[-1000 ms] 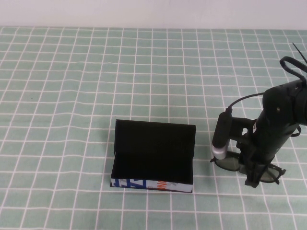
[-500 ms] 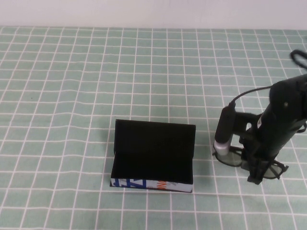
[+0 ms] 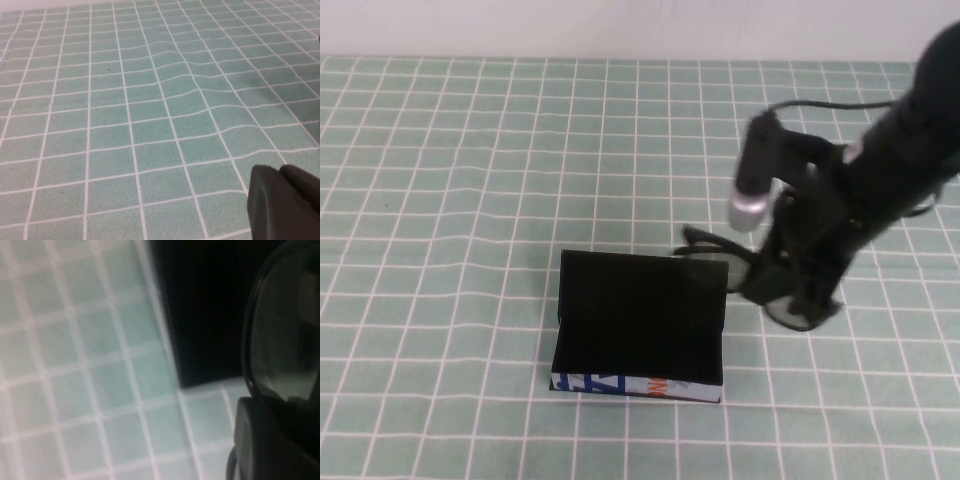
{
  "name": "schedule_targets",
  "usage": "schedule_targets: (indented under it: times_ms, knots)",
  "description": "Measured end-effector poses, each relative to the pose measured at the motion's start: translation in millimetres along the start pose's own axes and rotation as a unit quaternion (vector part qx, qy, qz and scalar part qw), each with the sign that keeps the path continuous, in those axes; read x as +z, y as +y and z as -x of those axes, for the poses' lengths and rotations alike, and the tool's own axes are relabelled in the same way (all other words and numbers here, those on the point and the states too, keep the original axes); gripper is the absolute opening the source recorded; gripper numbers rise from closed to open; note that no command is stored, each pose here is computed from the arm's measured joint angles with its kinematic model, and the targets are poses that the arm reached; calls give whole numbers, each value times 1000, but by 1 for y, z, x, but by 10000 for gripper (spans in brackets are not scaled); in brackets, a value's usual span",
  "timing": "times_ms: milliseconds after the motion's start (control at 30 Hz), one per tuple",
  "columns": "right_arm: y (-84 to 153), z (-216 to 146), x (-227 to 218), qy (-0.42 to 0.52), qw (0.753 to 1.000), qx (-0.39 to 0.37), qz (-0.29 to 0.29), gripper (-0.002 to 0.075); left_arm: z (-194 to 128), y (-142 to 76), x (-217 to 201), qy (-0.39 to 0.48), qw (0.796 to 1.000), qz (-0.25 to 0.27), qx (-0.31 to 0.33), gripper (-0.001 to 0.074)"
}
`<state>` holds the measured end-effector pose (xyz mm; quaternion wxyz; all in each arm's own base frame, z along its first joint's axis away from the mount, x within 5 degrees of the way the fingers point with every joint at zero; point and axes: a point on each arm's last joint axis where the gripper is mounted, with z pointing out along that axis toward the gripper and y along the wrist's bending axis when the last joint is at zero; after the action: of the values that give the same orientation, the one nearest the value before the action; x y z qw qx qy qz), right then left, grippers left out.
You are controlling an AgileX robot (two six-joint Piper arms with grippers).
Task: Return glasses to glasses case
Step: Place the glasses in the glasses case
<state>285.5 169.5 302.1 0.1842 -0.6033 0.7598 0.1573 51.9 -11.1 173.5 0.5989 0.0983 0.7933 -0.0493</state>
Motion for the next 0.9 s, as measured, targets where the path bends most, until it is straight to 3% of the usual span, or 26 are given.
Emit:
schedule_targets:
  times_ms: [300,700,900]
  knots:
    - [40,52,14,3,993,-105,58,71,0,0,0,0,1000,0,0,-3]
    - [5,77,90,45,990,-103,87,71,0,0,0,0,1000,0,0,-3]
    - [-2,75,109,58,990,-89,96,71,0,0,0,0,1000,0,0,-3]
